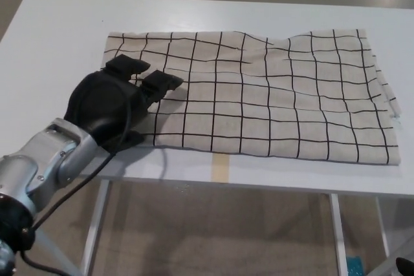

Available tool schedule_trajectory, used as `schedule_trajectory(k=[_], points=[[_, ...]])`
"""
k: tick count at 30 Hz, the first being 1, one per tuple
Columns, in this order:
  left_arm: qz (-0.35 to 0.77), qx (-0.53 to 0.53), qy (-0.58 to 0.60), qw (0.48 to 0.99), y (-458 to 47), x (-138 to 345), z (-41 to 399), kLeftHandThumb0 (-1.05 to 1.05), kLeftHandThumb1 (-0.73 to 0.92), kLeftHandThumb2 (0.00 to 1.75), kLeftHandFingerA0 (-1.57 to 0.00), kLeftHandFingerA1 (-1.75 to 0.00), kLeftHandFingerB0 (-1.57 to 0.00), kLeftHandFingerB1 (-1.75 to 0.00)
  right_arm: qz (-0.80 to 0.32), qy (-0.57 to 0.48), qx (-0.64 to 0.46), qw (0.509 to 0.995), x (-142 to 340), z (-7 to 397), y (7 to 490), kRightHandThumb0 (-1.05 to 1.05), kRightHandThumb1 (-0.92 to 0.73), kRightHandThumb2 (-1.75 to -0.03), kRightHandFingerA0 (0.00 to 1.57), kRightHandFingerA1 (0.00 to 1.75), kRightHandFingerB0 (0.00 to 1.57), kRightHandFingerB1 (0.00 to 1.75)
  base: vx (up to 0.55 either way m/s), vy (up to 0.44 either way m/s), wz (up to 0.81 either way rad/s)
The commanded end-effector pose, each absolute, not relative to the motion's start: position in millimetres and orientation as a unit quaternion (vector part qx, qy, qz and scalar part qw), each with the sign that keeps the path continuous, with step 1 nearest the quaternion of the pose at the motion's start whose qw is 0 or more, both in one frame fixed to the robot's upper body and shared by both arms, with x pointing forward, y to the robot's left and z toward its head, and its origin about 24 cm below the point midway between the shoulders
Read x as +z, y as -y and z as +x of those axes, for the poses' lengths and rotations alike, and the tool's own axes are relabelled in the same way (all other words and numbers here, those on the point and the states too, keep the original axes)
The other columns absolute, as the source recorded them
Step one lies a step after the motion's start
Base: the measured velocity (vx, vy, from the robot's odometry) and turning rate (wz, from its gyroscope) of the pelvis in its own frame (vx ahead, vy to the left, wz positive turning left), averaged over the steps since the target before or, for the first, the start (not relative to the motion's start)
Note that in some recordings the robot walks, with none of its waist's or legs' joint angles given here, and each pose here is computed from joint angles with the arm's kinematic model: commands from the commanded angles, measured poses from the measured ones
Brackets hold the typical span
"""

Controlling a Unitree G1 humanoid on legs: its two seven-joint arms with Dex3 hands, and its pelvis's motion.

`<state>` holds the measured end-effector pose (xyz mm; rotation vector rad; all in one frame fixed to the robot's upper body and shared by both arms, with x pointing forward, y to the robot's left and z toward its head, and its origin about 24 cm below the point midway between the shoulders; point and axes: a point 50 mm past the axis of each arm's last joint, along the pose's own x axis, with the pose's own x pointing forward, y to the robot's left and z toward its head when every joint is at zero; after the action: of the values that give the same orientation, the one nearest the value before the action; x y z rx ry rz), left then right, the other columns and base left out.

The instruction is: Use the left hand to fold a white towel with checkered patterns in half.

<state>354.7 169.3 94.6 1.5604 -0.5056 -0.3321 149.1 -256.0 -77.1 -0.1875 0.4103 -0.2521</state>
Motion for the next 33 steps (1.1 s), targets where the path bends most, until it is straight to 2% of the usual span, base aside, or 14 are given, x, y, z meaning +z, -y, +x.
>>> schedule_trajectory(k=[1,8,9,11,12,13,15,16,17,18,19,20,33], points=[[0.701,-0.137,0.226,0.663,-165,92,359,-0.44,0.5,0.56,-0.18,-0.28,-0.2,-0.29,-0.082,-0.212,-0.132,0.965,-78,145,258,-0.4,-0.67,-0.6,0.46,0.41,0.43,0.37,0.0,0.0,0.0],[0.696,-0.141,0.216,0.67,-161,87,358,-0.44,0.5,0.56,-0.16,-0.28,-0.18,-0.29,-0.084,-0.215,-0.128,0.965,-78,145,259,-0.4,-0.67,-0.6,0.46,0.41,0.43,0.37,0.0,0.0,0.0],[0.69,-0.142,0.213,0.677,-161,87,357,-0.59,0.41,0.69,-0.06,-0.29,-0.09,-0.36,-0.085,-0.215,-0.127,0.965,-77,146,259,-0.4,-0.67,-0.6,0.45,0.41,0.43,0.37,0.0,0.0,0.0],[0.686,-0.143,0.211,0.681,-160,88,357,-0.59,0.41,0.69,-0.06,-0.29,-0.09,-0.36,-0.087,-0.215,-0.126,0.965,-77,146,259,-0.4,-0.67,-0.6,0.45,0.41,0.43,0.37,0.0,0.0,0.0],[0.667,-0.146,0.2,0.703,-161,89,355,-0.79,0.48,0.85,0.0,0.0,-0.06,-0.19,-0.092,-0.214,-0.124,0.965,-77,147,259,-0.4,-0.67,-0.6,0.45,0.41,0.43,0.37,0.0,0.0,0.0],[0.656,-0.146,0.194,0.714,-161,90,354,-0.84,0.48,0.88,0.0,0.0,0.0,-0.13,-0.092,-0.213,-0.125,0.965,-77,147,259,-0.4,-0.67,-0.6,0.45,0.41,0.43,0.37,0.0,0.0,0.0],[0.652,-0.145,0.193,0.719,-161,90,354,-0.85,0.44,0.85,0.0,0.0,0.0,-0.12,-0.089,-0.214,-0.128,0.964,-77,147,258,-0.4,-0.67,-0.6,0.45,0.41,0.43,0.37,0.0,0.0,0.0],[0.646,-0.147,0.191,0.725,-162,90,352,-0.97,0.55,0.63,0.0,0.0,0.0,-0.11,-0.086,-0.213,-0.129,0.965,-77,146,258,-0.4,-0.67,-0.6,0.45,0.41,0.43,0.37,0.0,0.0,0.0],[0.644,-0.147,0.191,0.726,-162,90,351,-0.97,0.55,0.63,0.0,0.0,0.0,-0.11,-0.085,-0.213,-0.129,0.965,-77,146,258,-0.4,-0.67,-0.6,0.45,0.41,0.43,0.37,0.0,0.0,0.0],[0.639,-0.151,0.189,0.73,-161,91,350,-0.99,0.53,0.67,0.0,0.0,0.0,-0.03,-0.084,-0.212,-0.13,0.965,-77,145,258,-0.4,-0.67,-0.6,0.45,0.41,0.43,0.37,0.0,0.0,0.0],[0.635,-0.157,0.187,0.733,-161,93,350,-0.97,0.43,0.77,0.0,0.0,0.0,-0.01,-0.083,-0.213,-0.131,0.965,-77,145,259,-0.4,-0.67,-0.6,0.45,0.41,0.43,0.37,0.0,0.0,0.0],[0.632,-0.163,0.186,0.734,-161,96,349,-1.0,0.59,0.6,0.0,0.0,0.0,-0.01,-0.081,-0.214,-0.131,0.965,-77,145,259,-0.4,-0.67,-0.6,0.45,0.41,0.43,0.37,0.0,0.0,0.0],[0.632,-0.198,0.163,0.731,-165,97,344,-1.04,0.64,0.6,0.0,0.0,0.0,0.0,-0.091,-0.217,-0.133,0.963,-78,144,258,-0.4,-0.67,-0.6,0.45,0.41,0.42,0.37,0.0,0.0,0.0]])
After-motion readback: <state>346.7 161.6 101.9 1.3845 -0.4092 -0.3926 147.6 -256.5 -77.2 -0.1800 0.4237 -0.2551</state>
